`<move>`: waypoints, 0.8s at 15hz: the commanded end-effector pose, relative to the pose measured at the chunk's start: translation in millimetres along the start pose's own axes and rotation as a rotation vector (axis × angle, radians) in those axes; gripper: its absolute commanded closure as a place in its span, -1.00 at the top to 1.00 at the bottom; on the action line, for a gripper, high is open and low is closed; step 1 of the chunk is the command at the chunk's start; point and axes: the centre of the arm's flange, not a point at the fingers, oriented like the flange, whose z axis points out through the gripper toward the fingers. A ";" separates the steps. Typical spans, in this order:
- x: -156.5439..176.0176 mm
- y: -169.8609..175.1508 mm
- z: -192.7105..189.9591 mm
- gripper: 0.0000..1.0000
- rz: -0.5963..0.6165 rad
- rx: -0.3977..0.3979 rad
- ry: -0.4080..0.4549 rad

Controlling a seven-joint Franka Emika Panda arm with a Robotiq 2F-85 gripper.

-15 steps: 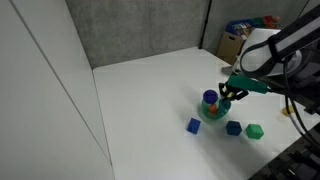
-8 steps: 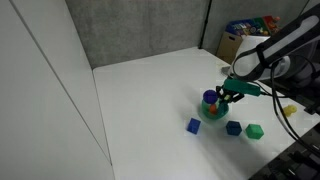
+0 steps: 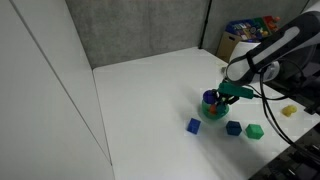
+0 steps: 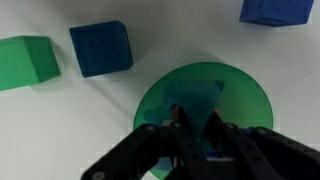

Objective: Put the green object inside the bowl

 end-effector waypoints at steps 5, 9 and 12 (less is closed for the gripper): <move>-1.4 -1.6 -12.7 0.63 -0.029 0.008 -0.001; -3.7 2.3 -37.4 1.00 -0.058 0.030 0.009; -0.2 4.8 -64.5 1.00 -0.104 0.047 0.019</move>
